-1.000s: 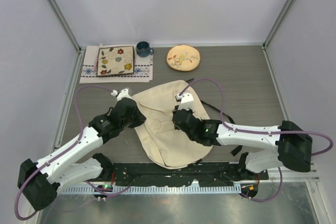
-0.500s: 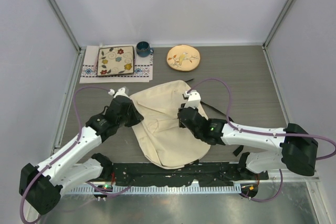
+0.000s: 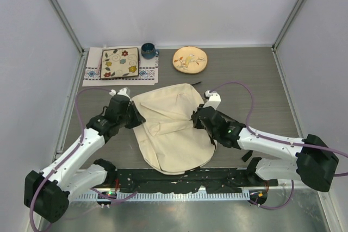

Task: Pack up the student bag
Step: Zip the student bag at the center of the board.

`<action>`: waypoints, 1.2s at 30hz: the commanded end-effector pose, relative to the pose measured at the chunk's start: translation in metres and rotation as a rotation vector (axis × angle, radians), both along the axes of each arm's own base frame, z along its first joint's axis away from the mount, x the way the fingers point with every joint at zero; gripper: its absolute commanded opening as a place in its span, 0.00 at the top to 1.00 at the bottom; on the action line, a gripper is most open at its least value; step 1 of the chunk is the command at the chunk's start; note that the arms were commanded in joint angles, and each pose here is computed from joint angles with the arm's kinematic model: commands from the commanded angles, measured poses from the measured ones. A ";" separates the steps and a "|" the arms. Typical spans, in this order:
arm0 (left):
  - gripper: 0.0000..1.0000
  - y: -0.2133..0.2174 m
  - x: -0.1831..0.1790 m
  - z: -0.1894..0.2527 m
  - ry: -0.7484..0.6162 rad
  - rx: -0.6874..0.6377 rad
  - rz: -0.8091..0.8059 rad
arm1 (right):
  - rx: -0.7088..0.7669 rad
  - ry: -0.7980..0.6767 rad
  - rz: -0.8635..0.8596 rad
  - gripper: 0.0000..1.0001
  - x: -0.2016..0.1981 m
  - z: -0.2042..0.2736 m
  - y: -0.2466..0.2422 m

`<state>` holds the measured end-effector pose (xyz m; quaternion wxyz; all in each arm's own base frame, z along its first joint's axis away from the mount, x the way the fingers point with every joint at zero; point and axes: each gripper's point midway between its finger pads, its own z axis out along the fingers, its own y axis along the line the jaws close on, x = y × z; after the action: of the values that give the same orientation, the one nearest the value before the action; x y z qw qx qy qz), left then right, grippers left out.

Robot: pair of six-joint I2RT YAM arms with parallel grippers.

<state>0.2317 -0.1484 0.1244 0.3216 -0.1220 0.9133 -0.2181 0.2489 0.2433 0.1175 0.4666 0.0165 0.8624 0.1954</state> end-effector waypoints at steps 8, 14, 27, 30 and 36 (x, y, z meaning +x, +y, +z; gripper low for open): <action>1.00 0.037 0.020 0.008 -0.036 0.069 0.072 | 0.008 0.037 -0.153 0.99 0.016 -0.021 -0.048; 1.00 0.047 0.027 0.001 -0.018 0.089 0.089 | 0.098 -0.025 -0.111 0.99 0.024 0.009 -0.036; 1.00 0.065 0.041 -0.016 0.019 0.112 0.117 | -0.005 0.092 -0.283 0.99 0.013 -0.059 -0.076; 1.00 0.071 0.046 -0.018 0.022 0.125 0.130 | 0.004 0.075 -0.327 0.99 0.011 -0.059 -0.086; 1.00 0.076 0.056 -0.018 0.017 0.130 0.127 | 0.040 0.028 -0.394 0.99 0.011 -0.044 -0.103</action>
<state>0.2575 -0.1232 0.1038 0.2708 -0.1377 0.9230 -0.2361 0.2573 0.2168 0.0980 0.4454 0.1474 0.8427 0.2640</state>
